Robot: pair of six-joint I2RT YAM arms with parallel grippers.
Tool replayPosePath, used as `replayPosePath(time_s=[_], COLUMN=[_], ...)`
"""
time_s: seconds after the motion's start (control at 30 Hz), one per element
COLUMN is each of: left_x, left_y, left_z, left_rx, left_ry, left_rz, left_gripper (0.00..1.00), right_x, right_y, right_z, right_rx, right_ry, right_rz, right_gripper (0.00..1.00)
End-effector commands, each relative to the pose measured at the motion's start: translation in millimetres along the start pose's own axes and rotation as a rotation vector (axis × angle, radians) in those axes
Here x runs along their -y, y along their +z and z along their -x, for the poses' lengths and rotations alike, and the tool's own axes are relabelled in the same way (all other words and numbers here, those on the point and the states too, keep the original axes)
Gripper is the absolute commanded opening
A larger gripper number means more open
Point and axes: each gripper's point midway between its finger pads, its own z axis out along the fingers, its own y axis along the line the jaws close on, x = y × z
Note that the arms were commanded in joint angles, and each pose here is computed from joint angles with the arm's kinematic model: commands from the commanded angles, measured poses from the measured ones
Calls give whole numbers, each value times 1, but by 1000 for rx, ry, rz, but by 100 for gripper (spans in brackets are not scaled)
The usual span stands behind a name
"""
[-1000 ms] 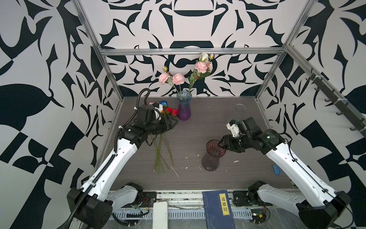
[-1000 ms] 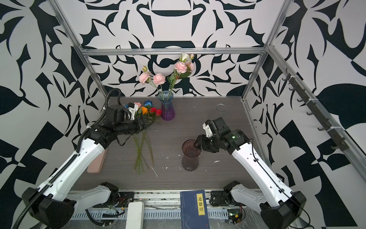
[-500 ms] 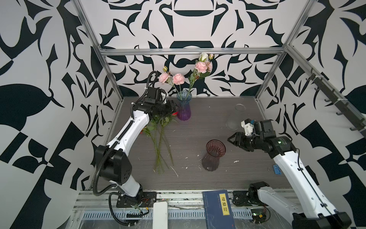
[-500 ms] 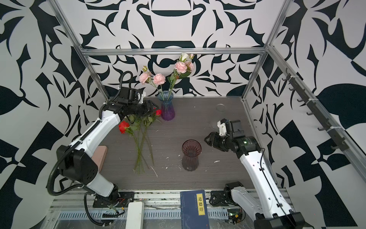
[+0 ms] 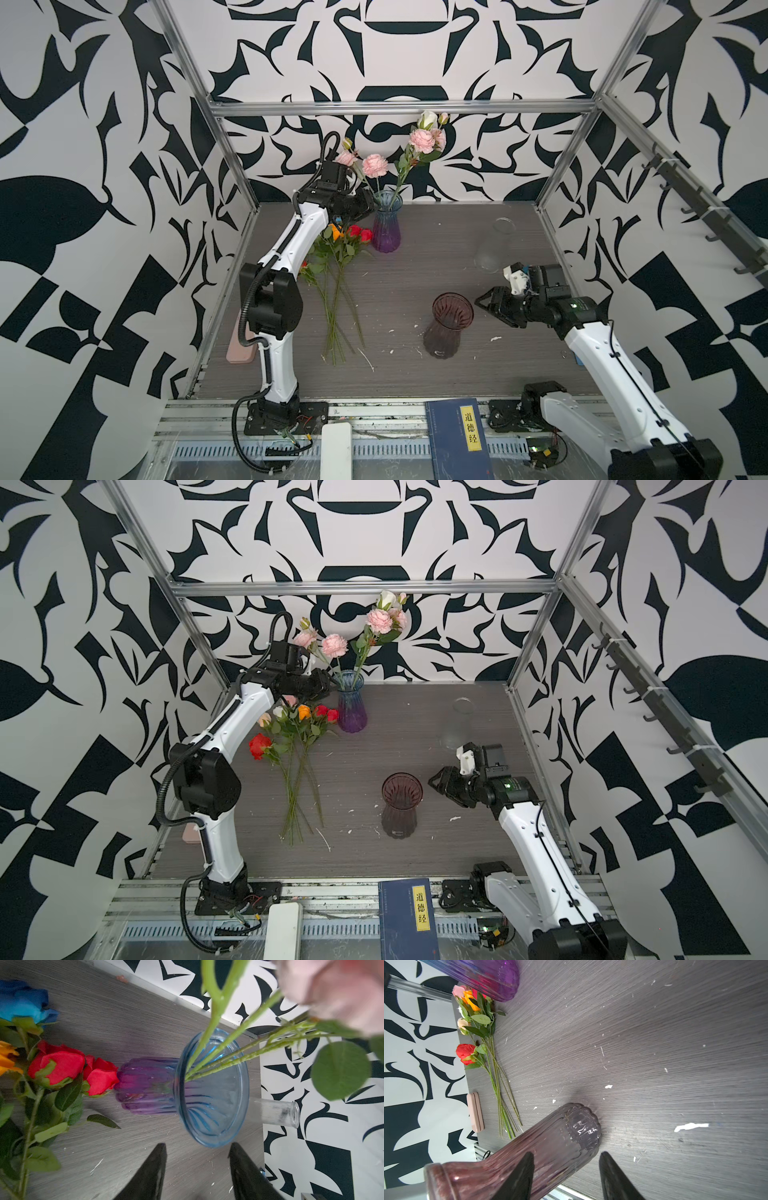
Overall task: Arrange flowers in a vase
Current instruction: Pick up the vase from the top-center of the table.
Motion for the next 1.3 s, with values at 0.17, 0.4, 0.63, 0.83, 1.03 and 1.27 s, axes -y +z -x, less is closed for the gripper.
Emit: replayPosePath(time_s=[0.17,0.4,0.63,0.83,1.03,1.27], left_x=[-20,-22,-17,-17,-18,-15], left_y=[13,22,24,29,35,38], left_z=[14,20,16,11,8,9], left_rx=[-2,-5,-3,-17,-27,-29], left_ry=[-6,-12,-10,1,2,5], left_rz=[110,123,104,120,130,131], left_gripper=[43,26,24,28,28,9], right_x=[-5,-8,-9,-6,-3,-1], right_y=[-4,-7,-9,-10,-10,-11], right_z=[1,3,3,0,-4,-5], right_rx=[29,30,33,34,32,35], right_ry=[6,5,2,2,-1,-5], right_rz=[34,35,30,26,17,12], right_gripper=[54,54,54,54,54,54])
